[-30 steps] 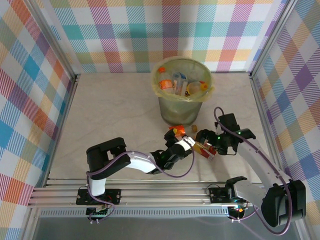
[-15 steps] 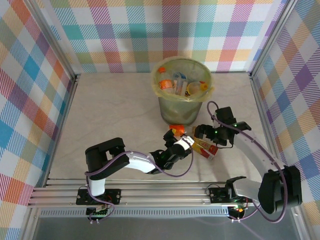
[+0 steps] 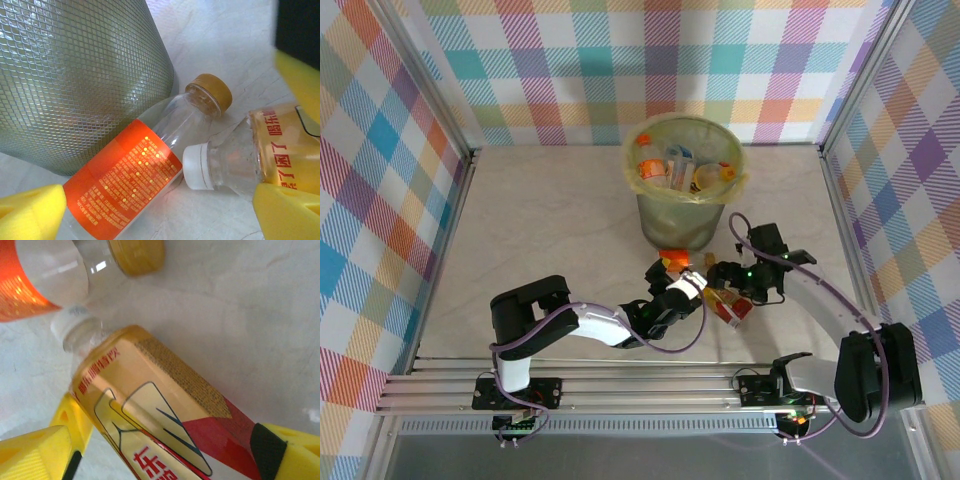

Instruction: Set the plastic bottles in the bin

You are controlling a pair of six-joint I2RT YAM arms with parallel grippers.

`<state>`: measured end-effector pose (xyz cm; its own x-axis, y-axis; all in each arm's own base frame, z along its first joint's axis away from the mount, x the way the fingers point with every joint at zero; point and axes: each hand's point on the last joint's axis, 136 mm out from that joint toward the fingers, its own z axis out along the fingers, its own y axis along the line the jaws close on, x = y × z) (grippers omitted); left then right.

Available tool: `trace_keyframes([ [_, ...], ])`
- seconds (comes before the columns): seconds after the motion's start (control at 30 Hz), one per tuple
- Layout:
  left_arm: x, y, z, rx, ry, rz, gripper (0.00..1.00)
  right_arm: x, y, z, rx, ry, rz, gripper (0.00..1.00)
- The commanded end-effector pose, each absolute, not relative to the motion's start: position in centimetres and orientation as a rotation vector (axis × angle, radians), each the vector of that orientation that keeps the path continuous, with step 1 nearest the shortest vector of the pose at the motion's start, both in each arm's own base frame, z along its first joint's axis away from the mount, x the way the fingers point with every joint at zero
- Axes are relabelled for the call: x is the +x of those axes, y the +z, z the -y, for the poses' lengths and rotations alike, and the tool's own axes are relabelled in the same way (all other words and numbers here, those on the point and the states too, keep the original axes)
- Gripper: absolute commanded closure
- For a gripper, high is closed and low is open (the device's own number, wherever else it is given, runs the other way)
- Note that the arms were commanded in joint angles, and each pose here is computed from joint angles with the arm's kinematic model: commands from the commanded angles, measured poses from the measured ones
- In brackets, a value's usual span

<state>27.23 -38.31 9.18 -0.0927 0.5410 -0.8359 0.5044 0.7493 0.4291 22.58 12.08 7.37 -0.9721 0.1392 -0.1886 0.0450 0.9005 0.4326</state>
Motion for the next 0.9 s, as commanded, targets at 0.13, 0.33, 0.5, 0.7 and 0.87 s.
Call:
trace_keyframes([
  [0.13,27.3,10.2,38.8,0.786,0.019,-1.735,0.04,19.4,7.3,-12.9,0.196,0.757,-2.896,0.14],
  [0.33,27.1,10.6,38.4,0.771,0.018,-1.739,0.04,18.7,6.2,-12.8,0.208,0.694,-2.936,0.18],
  [0.5,27.1,12.1,36.3,0.680,0.035,-1.766,0.05,18.6,5.8,-12.7,0.192,0.639,-2.957,0.13],
  [0.7,26.9,14.6,33.0,0.517,0.035,-1.800,0.05,19.2,5.6,-12.6,0.178,0.551,-2.964,0.07],
  [0.87,26.8,16.3,30.1,0.386,0.065,-1.812,0.05,20.1,5.5,-12.9,0.128,0.478,-2.967,0.06],
])
